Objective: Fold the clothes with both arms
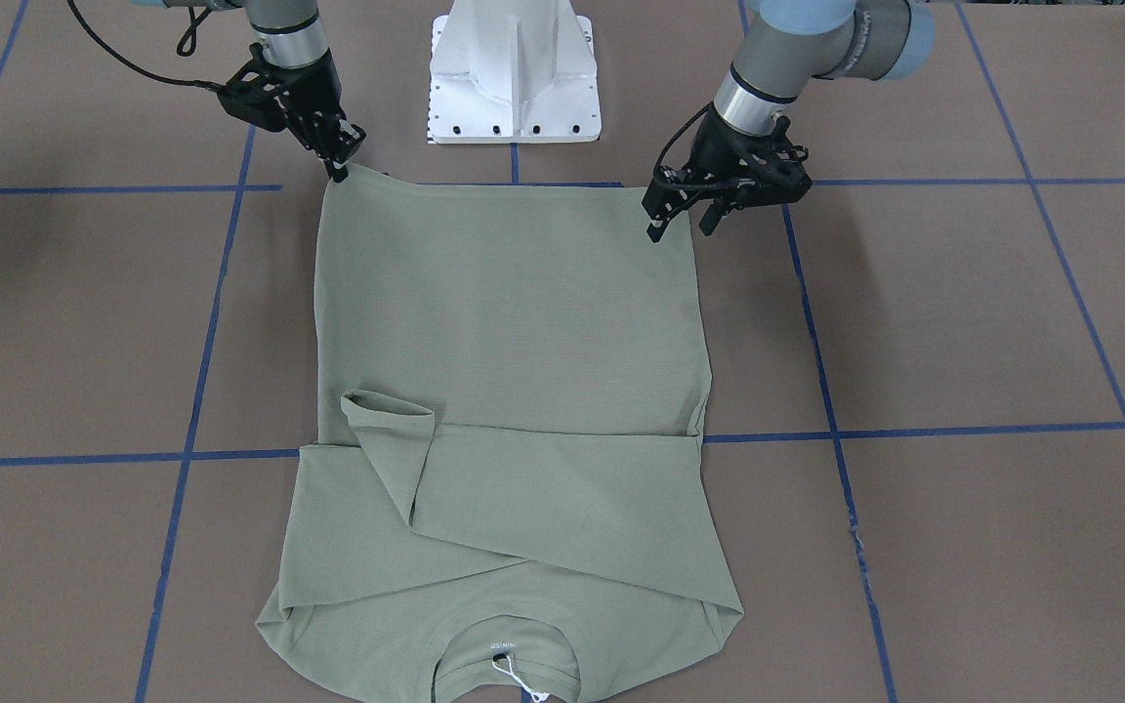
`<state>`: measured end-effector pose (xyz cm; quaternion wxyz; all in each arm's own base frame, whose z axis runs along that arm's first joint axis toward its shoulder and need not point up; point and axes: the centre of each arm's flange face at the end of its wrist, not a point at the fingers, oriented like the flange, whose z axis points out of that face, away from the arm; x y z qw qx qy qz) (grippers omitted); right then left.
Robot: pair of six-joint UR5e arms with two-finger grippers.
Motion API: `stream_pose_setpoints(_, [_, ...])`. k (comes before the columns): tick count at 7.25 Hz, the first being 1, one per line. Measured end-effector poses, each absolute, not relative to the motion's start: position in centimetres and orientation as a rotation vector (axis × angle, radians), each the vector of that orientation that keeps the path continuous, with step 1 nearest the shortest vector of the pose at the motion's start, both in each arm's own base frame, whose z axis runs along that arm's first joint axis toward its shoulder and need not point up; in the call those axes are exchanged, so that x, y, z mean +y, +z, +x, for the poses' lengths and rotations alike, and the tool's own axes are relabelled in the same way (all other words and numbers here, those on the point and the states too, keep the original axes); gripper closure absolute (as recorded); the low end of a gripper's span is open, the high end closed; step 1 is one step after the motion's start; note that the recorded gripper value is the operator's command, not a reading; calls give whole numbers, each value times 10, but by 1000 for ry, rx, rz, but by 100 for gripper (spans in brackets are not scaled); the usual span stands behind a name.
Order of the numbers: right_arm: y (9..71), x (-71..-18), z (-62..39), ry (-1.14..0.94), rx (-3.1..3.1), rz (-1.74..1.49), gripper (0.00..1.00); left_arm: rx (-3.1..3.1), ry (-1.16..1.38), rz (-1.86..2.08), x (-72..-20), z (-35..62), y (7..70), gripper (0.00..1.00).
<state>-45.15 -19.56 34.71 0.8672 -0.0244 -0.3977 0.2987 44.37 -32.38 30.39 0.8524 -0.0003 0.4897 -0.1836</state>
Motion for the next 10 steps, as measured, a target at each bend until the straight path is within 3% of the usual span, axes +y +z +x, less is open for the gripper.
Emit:
stream_pose_setpoints(2, [348,-196,-452,626,-831,-51,100,979,-406,-77,-274,473,323,25])
stream_pose_setpoints(5, [346,-196,-452,625,-834,-51,100,925,-401,-107,-248,485,346,30])
stream_pose_setpoints(7, [345,-196,-452,626,-838,-51,100,901,-397,-116,-244,483,358,56])
stream_pose_setpoints(9, [343,-196,-452,627,-841,-51,100,889,-388,-125,-239,485,363,100])
stream_pose_setpoints(10, [343,-196,-452,627,-841,-51,100,890,-384,-128,-238,486,362,100])
